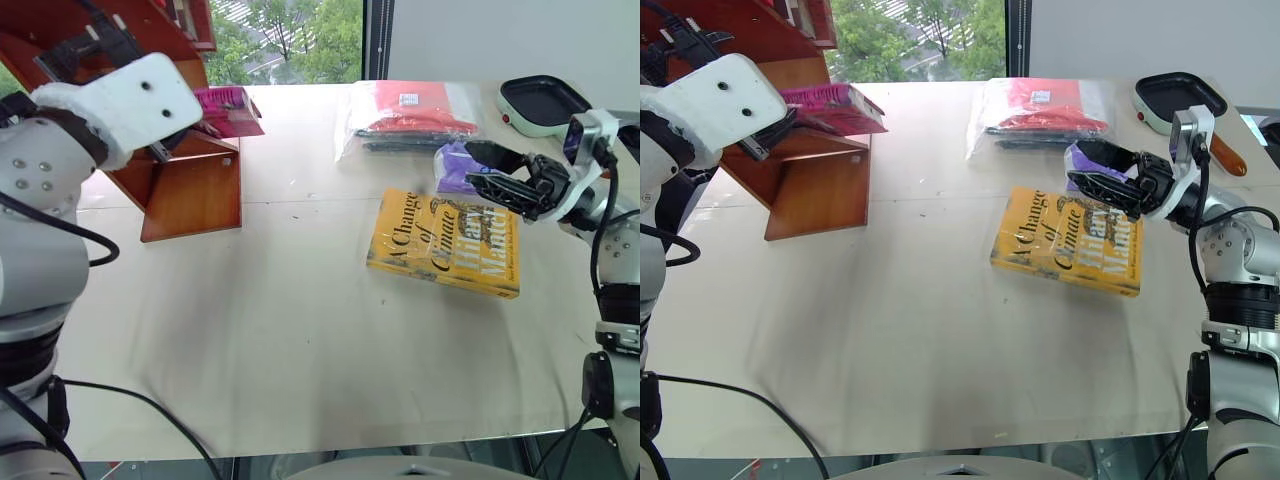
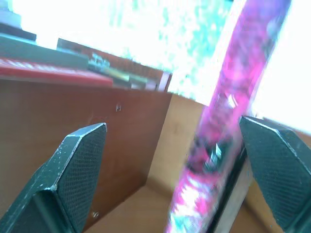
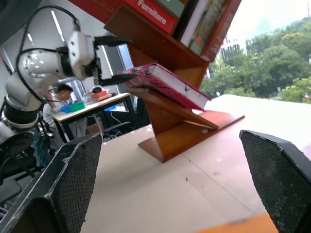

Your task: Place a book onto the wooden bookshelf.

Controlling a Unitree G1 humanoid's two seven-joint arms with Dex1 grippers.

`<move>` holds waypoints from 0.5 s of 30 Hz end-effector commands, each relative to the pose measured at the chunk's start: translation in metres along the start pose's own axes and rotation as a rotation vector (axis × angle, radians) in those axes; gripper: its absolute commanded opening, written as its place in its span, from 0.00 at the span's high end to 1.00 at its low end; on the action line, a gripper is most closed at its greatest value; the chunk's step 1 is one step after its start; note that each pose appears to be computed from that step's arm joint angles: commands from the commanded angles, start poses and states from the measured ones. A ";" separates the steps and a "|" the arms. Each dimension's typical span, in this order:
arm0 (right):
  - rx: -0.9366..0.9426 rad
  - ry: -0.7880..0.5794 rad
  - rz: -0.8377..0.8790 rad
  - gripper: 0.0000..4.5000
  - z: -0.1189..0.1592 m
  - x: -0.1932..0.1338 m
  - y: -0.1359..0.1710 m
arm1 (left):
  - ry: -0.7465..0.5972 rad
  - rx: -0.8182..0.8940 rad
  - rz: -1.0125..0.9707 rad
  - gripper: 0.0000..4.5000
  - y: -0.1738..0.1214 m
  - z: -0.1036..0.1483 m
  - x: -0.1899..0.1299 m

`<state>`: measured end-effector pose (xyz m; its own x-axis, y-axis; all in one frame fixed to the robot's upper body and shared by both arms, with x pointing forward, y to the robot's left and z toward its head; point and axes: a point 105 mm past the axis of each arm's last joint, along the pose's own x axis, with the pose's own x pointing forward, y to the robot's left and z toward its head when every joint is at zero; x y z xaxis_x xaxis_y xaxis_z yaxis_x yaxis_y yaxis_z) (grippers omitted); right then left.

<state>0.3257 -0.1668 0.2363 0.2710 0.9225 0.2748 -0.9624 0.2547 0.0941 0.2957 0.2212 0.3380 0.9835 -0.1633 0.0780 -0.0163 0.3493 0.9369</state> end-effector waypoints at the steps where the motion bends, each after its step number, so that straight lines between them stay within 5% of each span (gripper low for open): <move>1: -0.044 0.011 0.013 0.00 0.005 -0.006 0.007 | -0.210 -0.102 -0.004 0.01 -0.007 0.029 -0.019; 4: -0.063 0.045 -0.016 0.00 -0.003 -0.012 0.004 | -0.240 -0.334 -0.174 0.01 -0.051 0.020 -0.022; 9: -0.185 0.187 -0.189 0.00 -0.047 -0.048 -0.012 | -0.114 -0.807 -0.559 0.01 -0.171 -0.008 -0.060; 15: -0.247 0.265 -0.334 0.00 -0.075 -0.109 0.003 | 0.007 -1.006 -0.578 0.01 -0.222 -0.026 -0.087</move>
<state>0.3027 -0.2294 0.1272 0.5593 0.8287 0.0208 -0.8288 0.5595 -0.0060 0.2175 0.1860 0.1071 0.7786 -0.5223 -0.3479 0.5918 0.7954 0.1305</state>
